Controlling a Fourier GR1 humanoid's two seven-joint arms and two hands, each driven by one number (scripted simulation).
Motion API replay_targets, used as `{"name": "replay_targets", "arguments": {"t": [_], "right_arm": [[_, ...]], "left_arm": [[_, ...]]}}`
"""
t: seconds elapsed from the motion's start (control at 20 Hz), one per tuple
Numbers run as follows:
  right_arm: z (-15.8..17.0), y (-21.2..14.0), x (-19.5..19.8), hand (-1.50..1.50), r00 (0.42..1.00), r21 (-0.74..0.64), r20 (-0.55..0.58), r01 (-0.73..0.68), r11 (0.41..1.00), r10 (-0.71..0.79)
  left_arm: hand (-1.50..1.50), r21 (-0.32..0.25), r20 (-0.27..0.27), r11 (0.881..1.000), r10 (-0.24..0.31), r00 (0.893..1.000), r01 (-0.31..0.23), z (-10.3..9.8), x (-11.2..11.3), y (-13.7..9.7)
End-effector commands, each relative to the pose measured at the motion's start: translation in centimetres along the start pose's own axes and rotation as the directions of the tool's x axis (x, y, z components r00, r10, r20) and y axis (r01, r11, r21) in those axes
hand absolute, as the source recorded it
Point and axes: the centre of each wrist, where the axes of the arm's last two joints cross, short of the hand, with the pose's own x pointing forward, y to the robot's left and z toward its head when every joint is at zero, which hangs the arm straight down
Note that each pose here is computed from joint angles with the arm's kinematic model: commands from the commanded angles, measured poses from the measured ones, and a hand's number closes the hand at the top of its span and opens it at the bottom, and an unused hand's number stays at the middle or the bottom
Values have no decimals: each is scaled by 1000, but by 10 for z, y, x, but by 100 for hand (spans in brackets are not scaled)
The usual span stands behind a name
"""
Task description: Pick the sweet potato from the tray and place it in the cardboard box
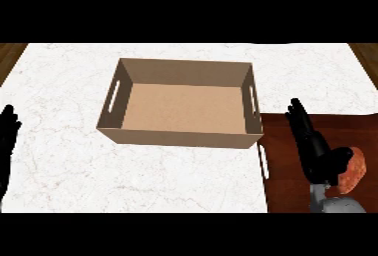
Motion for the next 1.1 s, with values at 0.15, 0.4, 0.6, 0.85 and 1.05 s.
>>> {"name": "replay_targets", "arguments": {"t": [0.15, 0.4, 0.6, 0.85, 1.05], "right_arm": [[-32, -87, 61, -150, 965, -333, 261, 78, 940, 13], [2, -170, 18, 150, 972, -749, -117, -220, 624, 202], [22, -174, -3, -150, 988, -834, 47, -42, 551, 147], [49, -192, 17, -150, 939, -689, -139, -321, 650, 316], [56, -221, 34, -150, 812, -490, -347, -584, 648, 469]], "left_arm": [[0, -88, 20, 996, 8, 1000, -7, -6, -2, -27], [0, -174, -11, 983, 52, 999, -53, 14, -5, -49], [0, -196, -37, 979, 44, 998, -50, 24, -22, -64], [0, -215, -27, 975, 45, 999, -49, 20, -12, -71], [0, -223, -18, 973, 58, 998, -60, 4, 1, -80]]}}
